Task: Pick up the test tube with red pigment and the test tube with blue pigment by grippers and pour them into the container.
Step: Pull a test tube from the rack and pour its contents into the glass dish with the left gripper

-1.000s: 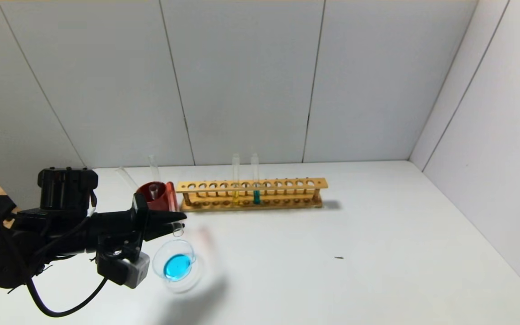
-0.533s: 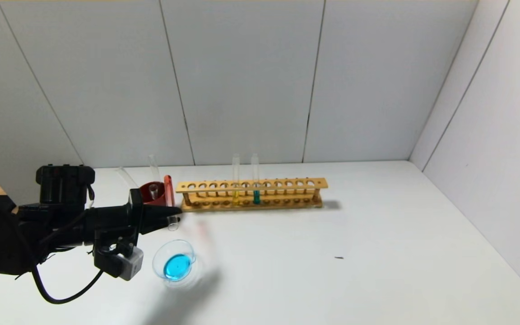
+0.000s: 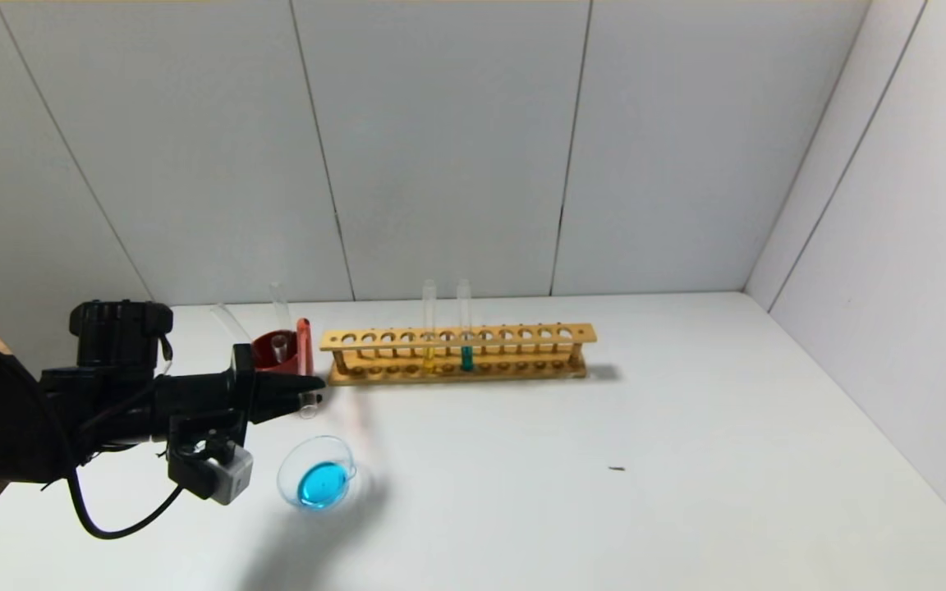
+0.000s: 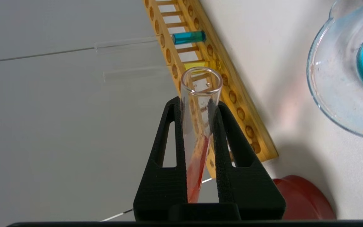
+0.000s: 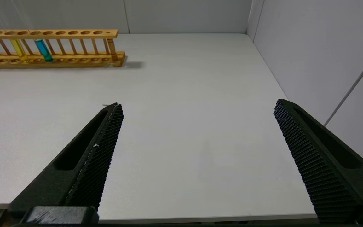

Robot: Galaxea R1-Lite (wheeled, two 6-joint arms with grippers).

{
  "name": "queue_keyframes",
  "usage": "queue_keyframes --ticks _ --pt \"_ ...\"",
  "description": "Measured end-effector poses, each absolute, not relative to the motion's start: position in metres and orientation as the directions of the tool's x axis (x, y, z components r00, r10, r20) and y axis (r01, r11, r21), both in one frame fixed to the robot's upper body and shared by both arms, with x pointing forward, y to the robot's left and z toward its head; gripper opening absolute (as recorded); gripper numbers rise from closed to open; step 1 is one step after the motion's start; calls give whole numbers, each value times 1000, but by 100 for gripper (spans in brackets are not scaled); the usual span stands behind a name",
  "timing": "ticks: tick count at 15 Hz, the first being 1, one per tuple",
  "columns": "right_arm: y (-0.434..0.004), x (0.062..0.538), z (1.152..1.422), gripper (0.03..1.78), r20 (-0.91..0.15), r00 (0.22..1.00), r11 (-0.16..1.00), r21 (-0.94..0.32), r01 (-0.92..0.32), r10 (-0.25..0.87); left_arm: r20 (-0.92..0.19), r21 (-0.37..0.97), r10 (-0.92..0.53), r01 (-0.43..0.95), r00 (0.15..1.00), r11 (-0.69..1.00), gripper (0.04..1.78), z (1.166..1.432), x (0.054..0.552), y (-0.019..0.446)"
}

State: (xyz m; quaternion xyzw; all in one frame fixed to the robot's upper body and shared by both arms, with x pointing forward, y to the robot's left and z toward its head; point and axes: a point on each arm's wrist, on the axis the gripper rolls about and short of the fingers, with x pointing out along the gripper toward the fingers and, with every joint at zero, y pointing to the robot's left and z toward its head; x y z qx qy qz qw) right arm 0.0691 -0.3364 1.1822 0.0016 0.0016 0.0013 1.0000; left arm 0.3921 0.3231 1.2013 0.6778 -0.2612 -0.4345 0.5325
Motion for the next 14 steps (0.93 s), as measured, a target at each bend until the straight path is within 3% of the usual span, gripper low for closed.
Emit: queue_keyframes --ticks 14 --pt "-336 69 1182 175 -3 1000 1000 3 -2 2 -307 940 -837 6 454 -341 30 1198 398 338"
